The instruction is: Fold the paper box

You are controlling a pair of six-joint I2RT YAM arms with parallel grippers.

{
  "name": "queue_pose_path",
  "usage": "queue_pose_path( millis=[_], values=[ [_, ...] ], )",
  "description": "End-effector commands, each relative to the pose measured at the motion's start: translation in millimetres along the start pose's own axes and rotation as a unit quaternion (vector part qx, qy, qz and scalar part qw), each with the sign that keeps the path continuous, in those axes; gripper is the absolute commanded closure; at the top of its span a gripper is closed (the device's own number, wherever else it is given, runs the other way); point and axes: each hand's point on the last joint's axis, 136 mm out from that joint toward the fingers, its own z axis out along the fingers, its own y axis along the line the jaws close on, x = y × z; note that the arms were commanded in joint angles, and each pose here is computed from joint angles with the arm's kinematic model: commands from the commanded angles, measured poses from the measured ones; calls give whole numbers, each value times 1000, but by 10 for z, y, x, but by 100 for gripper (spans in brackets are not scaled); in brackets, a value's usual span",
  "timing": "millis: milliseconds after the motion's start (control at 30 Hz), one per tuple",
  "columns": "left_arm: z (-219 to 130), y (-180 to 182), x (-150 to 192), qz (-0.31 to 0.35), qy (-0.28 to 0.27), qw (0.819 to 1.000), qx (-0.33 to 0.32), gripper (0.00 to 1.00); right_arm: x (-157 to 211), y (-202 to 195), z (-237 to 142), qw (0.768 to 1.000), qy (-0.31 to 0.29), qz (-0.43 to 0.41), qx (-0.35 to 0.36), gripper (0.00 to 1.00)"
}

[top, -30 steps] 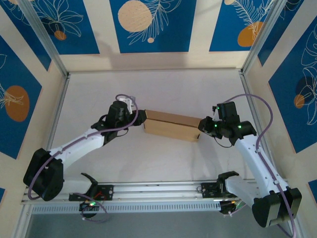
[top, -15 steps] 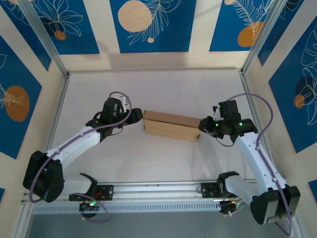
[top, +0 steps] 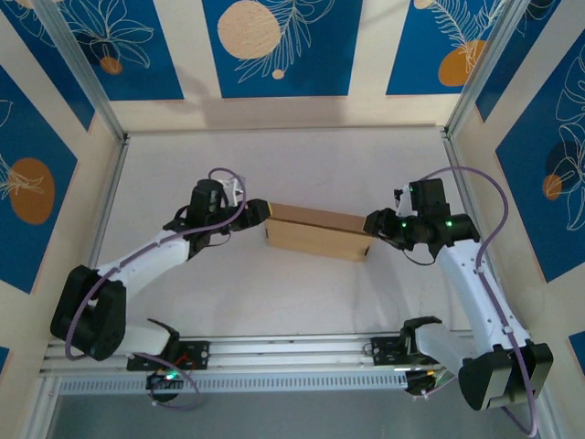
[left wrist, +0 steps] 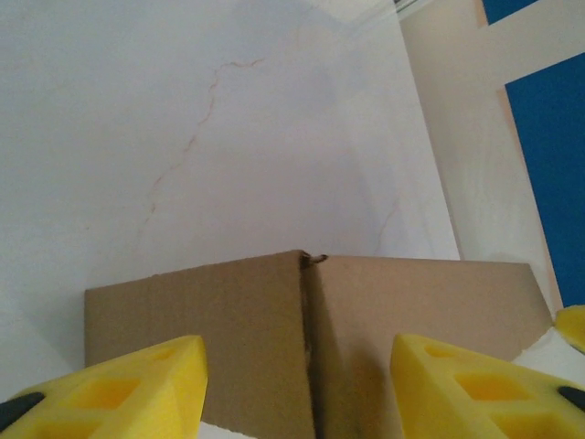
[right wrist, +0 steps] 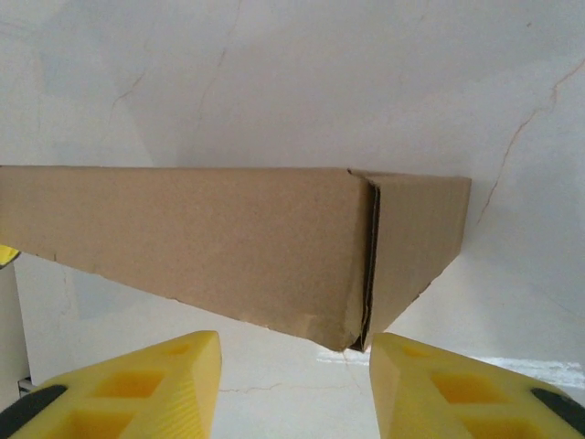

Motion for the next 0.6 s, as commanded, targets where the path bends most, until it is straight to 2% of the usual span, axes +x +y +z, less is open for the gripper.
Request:
queue_pose_path(
  millis=[0, 200, 467, 567],
  values=[
    [1, 21, -5, 9, 7, 1000, -2, 47, -63, 9, -67, 1000, -7, -2, 4, 51],
    [31, 99, 51, 2, 14, 1000, -10, 50, -48, -62, 83, 1000, 9, 15, 6, 54],
    [64, 206, 163, -21, 28, 999, -19, 58, 7, -230, 232, 999, 22, 29, 30, 66],
    [79, 258, 217, -30, 34, 999, -24, 61, 12, -258, 259, 999, 25, 33, 35, 66]
  ],
)
